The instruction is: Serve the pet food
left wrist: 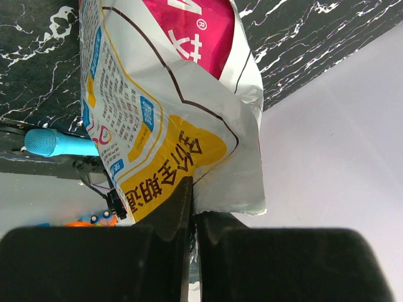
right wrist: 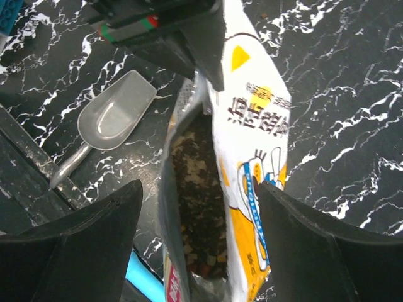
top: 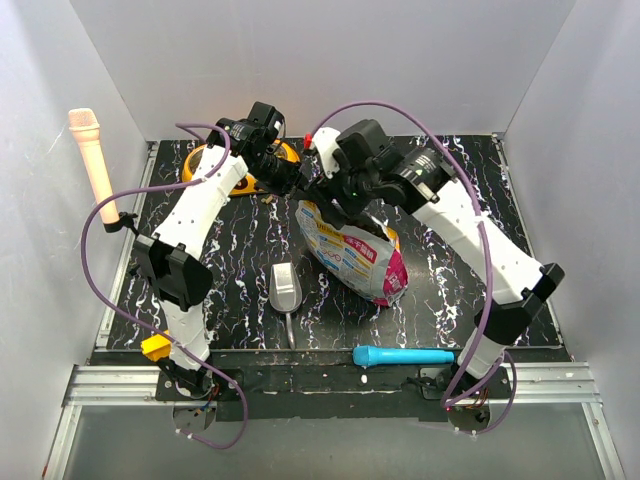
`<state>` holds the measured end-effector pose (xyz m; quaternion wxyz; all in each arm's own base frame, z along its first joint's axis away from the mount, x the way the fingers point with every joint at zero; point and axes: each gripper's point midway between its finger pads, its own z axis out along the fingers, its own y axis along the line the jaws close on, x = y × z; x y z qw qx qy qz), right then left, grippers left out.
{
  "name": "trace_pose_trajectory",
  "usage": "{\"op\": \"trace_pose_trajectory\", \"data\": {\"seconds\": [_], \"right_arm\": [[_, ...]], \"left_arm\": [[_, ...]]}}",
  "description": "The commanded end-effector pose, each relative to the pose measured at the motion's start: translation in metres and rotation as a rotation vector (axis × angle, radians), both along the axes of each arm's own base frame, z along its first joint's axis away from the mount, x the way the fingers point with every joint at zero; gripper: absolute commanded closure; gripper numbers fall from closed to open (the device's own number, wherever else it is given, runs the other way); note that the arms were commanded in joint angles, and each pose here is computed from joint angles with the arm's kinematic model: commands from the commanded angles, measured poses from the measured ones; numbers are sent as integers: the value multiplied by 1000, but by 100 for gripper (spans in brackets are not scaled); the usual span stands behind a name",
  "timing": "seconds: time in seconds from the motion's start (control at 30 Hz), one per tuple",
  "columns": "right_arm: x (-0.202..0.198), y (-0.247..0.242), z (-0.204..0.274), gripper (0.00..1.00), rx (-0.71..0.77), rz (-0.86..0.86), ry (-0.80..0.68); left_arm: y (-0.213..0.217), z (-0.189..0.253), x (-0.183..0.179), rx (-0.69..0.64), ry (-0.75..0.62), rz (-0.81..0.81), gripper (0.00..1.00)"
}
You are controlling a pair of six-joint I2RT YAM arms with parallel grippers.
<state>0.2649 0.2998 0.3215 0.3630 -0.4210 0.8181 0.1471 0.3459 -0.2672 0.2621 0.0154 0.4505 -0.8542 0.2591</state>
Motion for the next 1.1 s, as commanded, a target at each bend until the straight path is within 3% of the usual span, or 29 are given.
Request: {"op": "trace_pose_trajectory", "data": {"seconds": [0.0, 0.1, 0.27, 0.37, 0.47, 0.63, 0.7, 0.73, 0.8, 0.83, 0.87, 0.93, 1.07], "right_arm": [[-6, 18, 14, 19, 44, 53, -29], [-2, 16, -2, 19, -25, 36, -31], [23, -15, -9, 22, -193, -129, -166], [16, -29, -19, 27, -245, -107, -173], [7, -37, -25, 35, -257, -74, -157], [-7, -30, -29, 31, -219, -20, -96], [-1, -32, -27, 39, -240, -41, -121], [2, -34, -26, 52, -255, -56, -131], [1, -36, -17, 81, -234, -77, -136], [-2, -36, -15, 93, -218, -79, -134], [-4, -40, -12, 99, -210, -77, -139], [-10, -43, -16, 99, -226, -51, -125], [-15, -42, -15, 99, -212, -22, -113]], "left_arm": [[15, 36, 9, -31, -101, 70, 100], [15, 40, 10, -39, -104, 70, 100], [13, 41, 12, -46, -104, 70, 100], [13, 43, 14, -46, -122, 75, 100], [15, 47, 20, -35, -167, 81, 100], [13, 47, 20, -53, -173, 84, 100], [13, 47, 19, -55, -181, 82, 100], [14, 48, 18, -57, -181, 84, 99], [14, 49, 13, -68, -178, 76, 77], [15, 50, 11, -66, -193, 62, 57], [16, 48, 7, -55, -192, 52, 44], [16, 38, -3, -63, -153, 46, 32], [8, 39, -20, -92, -139, 37, 23]]}}
